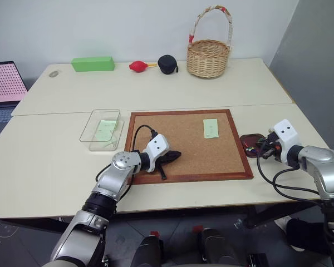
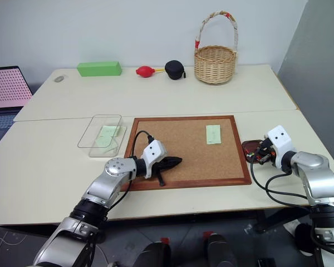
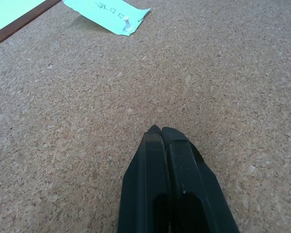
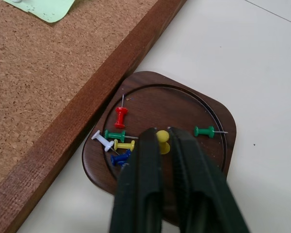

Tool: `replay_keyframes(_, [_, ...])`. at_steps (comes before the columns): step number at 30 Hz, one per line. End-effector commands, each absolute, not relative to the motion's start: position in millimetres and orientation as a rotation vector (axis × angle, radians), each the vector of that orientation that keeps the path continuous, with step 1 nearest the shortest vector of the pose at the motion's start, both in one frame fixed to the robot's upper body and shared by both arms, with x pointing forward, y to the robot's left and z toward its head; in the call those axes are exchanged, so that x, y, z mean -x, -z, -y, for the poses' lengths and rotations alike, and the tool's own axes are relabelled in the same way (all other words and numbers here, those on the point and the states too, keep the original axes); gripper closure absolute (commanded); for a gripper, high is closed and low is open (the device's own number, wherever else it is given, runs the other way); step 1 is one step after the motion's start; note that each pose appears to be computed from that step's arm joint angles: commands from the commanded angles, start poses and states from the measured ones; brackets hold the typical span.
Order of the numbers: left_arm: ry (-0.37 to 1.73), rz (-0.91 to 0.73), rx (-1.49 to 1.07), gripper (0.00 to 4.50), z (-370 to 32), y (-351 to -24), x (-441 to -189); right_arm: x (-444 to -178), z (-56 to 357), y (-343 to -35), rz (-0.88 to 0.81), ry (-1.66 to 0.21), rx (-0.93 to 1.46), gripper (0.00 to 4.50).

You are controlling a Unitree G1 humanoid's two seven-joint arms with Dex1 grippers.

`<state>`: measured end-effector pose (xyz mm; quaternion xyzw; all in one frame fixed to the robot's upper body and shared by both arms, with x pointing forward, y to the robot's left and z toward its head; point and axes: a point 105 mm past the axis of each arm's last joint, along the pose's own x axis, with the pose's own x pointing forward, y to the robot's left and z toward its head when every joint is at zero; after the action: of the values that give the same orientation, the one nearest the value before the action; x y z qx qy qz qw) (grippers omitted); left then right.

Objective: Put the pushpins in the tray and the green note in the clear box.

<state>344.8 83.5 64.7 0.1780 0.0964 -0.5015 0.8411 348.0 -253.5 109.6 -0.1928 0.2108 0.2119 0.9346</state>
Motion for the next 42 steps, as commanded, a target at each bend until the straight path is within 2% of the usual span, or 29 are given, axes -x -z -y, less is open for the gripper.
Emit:
replay_keyframes(1, [0.979,-0.441,-0.421,4.50,-113.4,-10.4,-336.6,-352.3,254.5,-124.6,-0.393,-0.425,0.416,2.95])
replay_keyframes(5, [0.980,-0.440,-0.423,4.50,-112.7,-10.2,-336.9,-353.3,256.3,-128.4,-0.379,-0.415,0.412,2.26])
replay_keyframes(11, [0.982,-0.440,-0.427,4.50,-113.1,-9.9,-337.1,-355.1,252.5,-144.2,-0.308,-0.422,0.368,2.26])
replay_keyframes(15, [0.983,-0.441,-0.425,4.50,-113.1,-10.2,-337.7,-357.0,220.5,-156.4,-0.208,-0.531,0.307,2.26])
replay_keyframes(22, [0.984,-0.435,-0.418,4.50,-111.2,-11.8,-339.9,-372.2,159.3,-140.9,-0.165,-0.668,0.270,2.26])
replay_keyframes(27, [0.983,-0.434,-0.417,4.50,-111.5,-12.3,-339.7,-386.3,131.8,-130.0,-0.157,-0.702,0.254,2.26])
replay_keyframes(35, [0.979,-0.436,-0.415,4.50,-113.2,-11.3,-337.0,-406.5,124.8,-118.3,-0.169,-0.688,0.301,2.26])
replay_keyframes(41, [0.972,-0.432,-0.398,4.50,-112.3,-11.4,-335.4,-410.8,126.0,-109.7,-0.191,-0.678,0.294,2.26])
replay_keyframes(42, [0.972,-0.432,-0.398,4.50,-112.3,-11.4,-335.2,-410.8,125.8,-108.6,-0.195,-0.680,0.294,2.43])
